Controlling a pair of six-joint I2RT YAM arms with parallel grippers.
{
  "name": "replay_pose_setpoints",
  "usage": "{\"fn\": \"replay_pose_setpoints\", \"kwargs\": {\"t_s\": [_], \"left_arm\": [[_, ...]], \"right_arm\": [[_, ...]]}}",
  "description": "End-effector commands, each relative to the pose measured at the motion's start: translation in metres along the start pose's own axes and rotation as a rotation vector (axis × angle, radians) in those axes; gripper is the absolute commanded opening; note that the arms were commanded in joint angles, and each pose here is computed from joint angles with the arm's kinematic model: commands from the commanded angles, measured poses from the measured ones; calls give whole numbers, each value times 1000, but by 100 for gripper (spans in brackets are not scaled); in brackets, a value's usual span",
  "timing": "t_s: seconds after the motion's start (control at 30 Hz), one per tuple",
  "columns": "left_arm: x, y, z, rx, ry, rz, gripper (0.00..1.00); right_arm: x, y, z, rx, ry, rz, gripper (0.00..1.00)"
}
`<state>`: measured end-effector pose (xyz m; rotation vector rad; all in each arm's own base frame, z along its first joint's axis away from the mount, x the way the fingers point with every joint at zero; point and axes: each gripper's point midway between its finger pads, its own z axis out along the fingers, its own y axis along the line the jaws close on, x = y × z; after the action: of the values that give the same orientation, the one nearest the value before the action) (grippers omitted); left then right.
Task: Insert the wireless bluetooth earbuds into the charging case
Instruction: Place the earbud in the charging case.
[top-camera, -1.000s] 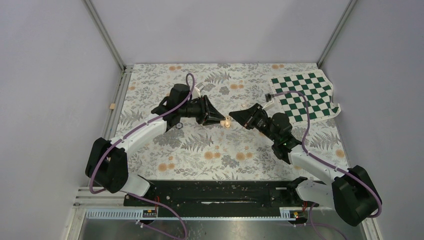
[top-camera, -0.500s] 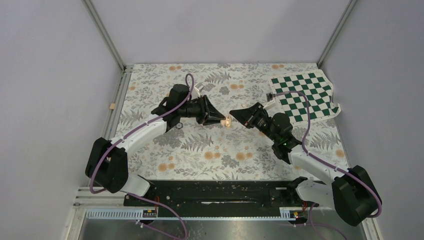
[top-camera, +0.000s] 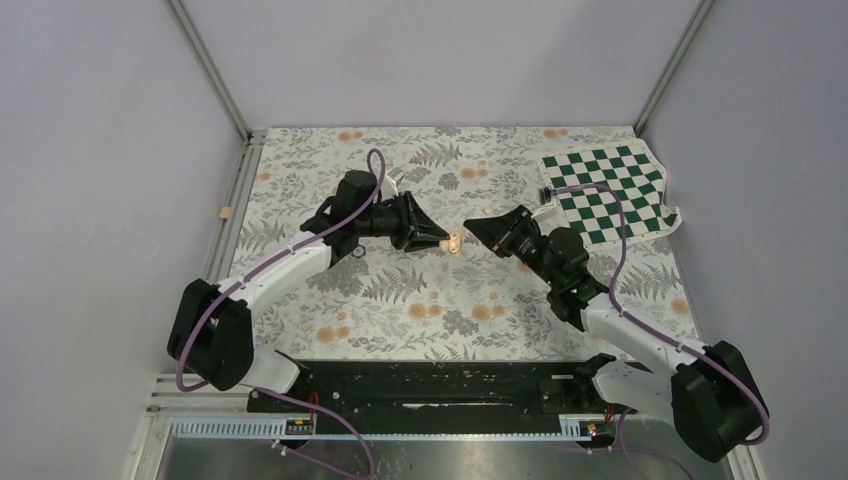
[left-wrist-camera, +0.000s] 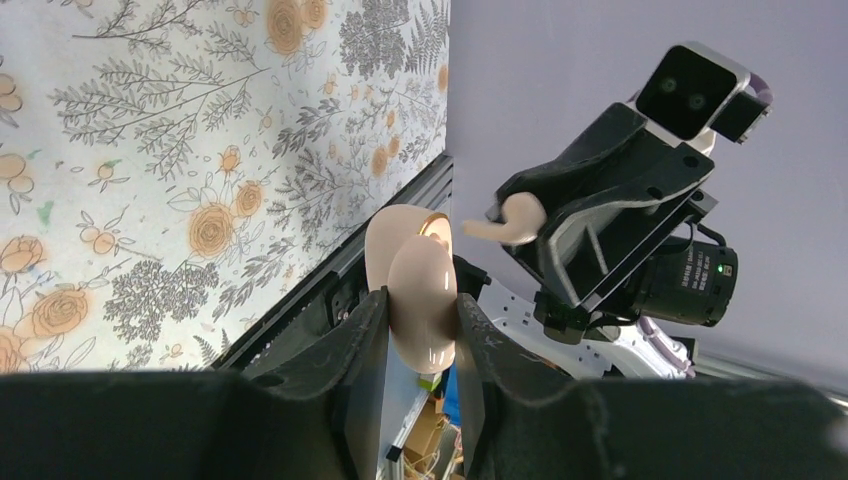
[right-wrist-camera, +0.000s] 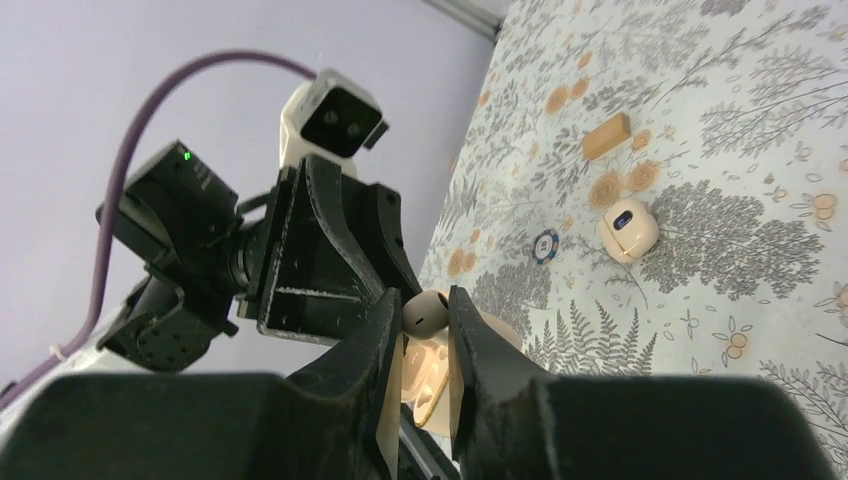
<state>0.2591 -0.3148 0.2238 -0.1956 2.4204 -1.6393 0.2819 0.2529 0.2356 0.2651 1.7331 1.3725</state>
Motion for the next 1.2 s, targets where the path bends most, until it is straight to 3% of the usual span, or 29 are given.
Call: {"fn": "replay_pose_setpoints", "kwargs": {"t_s": [0.0, 0.2, 0.7, 1.17], "left_arm": [[-7, -14, -13, 22, -89, -4, 17], [-10, -14, -13, 31, -116, -37, 17], [-10, -15, -13, 27, -103, -28, 16], [-10, -19, -13, 36, -103, -26, 16]], "right_arm": [[-31, 11, -11, 46, -153, 13, 10], [-46, 13, -18, 75, -238, 49, 10], [3, 53, 0, -135, -14, 5, 9], [19, 44, -3, -109, 24, -20, 9]]}}
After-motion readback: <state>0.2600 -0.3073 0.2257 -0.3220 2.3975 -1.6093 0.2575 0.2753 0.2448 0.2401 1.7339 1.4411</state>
